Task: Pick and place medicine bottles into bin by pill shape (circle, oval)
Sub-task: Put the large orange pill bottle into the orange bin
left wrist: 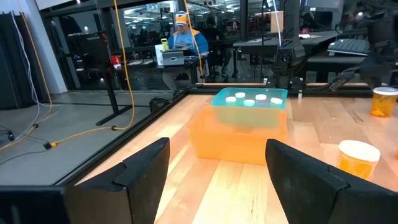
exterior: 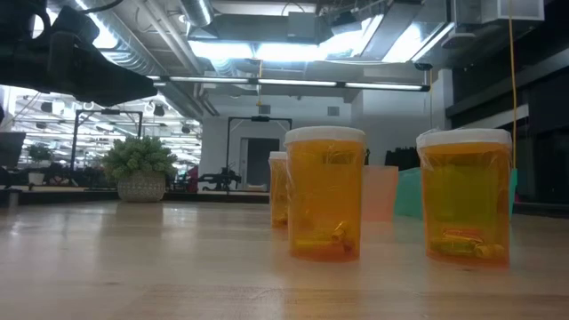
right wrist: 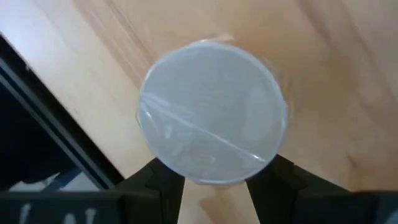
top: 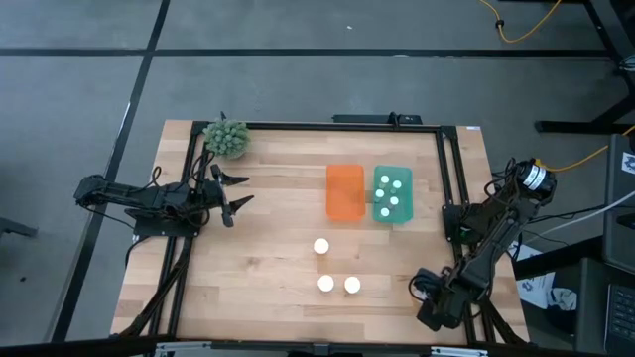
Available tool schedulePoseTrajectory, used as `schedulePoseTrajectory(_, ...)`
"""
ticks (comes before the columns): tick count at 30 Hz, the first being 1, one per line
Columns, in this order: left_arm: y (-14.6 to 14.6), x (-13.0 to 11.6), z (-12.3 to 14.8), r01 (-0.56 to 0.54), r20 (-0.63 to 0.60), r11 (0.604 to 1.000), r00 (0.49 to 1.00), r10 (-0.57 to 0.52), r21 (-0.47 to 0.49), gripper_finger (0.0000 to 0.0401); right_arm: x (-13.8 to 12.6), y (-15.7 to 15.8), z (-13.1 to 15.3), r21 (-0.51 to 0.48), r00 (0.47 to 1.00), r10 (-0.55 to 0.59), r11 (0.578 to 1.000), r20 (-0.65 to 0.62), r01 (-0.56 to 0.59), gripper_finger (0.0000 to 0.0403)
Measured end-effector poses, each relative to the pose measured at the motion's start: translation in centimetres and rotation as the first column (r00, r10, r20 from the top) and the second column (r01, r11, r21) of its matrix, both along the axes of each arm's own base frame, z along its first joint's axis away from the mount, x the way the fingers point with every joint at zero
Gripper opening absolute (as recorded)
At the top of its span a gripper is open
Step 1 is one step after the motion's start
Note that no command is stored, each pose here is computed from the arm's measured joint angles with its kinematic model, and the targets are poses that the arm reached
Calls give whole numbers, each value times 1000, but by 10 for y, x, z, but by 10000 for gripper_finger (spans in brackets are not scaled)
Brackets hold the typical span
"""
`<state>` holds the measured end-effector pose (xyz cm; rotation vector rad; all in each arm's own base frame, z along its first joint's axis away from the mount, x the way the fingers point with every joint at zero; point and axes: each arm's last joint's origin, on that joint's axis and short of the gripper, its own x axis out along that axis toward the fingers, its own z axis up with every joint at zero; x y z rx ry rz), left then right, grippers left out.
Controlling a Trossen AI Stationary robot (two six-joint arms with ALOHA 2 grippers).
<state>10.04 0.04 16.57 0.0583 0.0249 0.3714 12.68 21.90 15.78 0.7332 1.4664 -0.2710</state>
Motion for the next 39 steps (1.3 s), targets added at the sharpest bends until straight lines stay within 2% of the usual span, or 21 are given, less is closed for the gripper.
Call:
schedulePoseTrajectory(7, 0, 0, 0, 0, 0, 1000, 1000, 0, -1, 257, 5, -11, -2, -94, 999, -36, 995, 22, 38, 157)
schedulePoseTrajectory(16, 0, 0, 0, 1, 1, 1000, 1000, -1, -2, 257, 23, -30, -2, -244, 991, 77, 969, 114, -47, 157)
schedulePoseTrajectory(22, 0, 0, 0, 1, 11, 1000, 1000, -1, -28, 257, 42, -47, -1, -365, 971, 159, 927, 179, -85, 157)
schedulePoseTrajectory(29, 0, 0, 0, 1, 17, 999, 1000, 0, -44, 257, 62, -69, -1, -476, 951, 256, 867, 173, -147, 157)
schedulePoseTrajectory(39, 0, 0, 0, 1, 17, 999, 1000, 0, -44, 257, 94, -99, 2, -556, 912, 358, 808, 202, -194, 157)
